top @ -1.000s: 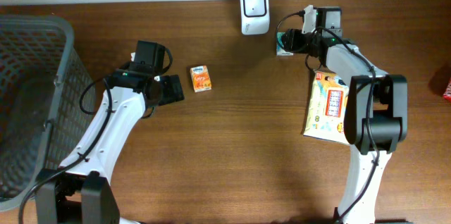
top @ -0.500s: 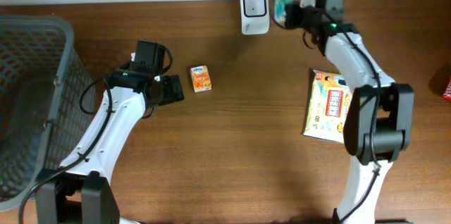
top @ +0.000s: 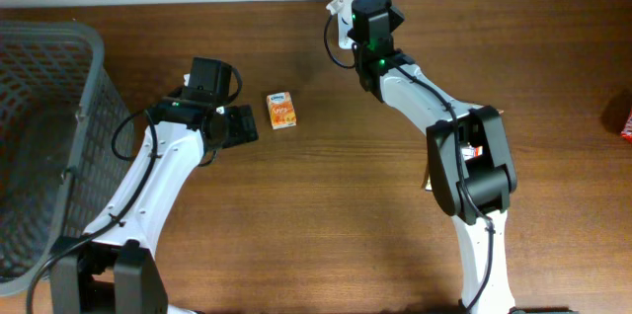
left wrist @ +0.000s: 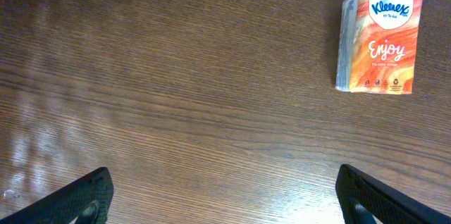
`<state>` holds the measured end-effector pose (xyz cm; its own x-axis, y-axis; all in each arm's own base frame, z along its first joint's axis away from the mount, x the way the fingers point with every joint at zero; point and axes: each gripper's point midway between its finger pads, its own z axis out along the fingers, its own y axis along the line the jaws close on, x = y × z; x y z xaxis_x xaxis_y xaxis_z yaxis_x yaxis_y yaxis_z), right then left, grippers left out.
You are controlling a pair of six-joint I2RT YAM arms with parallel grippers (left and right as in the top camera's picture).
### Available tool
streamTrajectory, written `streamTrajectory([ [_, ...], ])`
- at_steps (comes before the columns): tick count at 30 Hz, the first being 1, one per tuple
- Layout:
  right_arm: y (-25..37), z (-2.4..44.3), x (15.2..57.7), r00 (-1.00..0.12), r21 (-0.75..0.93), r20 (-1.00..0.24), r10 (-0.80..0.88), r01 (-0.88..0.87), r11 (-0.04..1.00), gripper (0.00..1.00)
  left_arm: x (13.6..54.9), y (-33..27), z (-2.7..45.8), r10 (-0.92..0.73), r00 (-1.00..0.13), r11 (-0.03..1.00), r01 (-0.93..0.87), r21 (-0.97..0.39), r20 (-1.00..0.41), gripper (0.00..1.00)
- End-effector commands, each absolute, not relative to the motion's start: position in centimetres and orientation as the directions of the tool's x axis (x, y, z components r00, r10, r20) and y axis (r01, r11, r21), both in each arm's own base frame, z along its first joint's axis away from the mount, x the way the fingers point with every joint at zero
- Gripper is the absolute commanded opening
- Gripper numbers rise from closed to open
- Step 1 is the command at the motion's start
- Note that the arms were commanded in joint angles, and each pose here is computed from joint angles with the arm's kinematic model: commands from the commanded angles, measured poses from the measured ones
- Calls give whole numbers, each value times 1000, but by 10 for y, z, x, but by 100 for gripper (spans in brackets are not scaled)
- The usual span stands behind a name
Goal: Scan the item barcode
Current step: 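Hold the green tissue pack under the scanner with the right gripper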
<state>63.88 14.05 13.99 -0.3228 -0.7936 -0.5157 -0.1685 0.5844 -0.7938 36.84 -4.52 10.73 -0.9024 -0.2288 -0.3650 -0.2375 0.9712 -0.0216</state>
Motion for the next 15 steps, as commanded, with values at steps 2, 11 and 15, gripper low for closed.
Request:
streamTrajectory([
  [2, 170, 158, 639, -229, -768, -574, -786, -182, 614, 4, 370, -44, 113, -217, -898, 974, -227, -19, -382, 99],
  [11, 45, 211, 629, -363, -365, -901, -238, 337, 868, 4, 370, -44, 113, -217, -898, 974, -227, -19, -382, 99],
  [15, -152, 238, 562, -488, -308, -872, 39, 609, 730, 4, 370, -44, 113, -217, -898, 974, -227, -19, -382, 99],
])
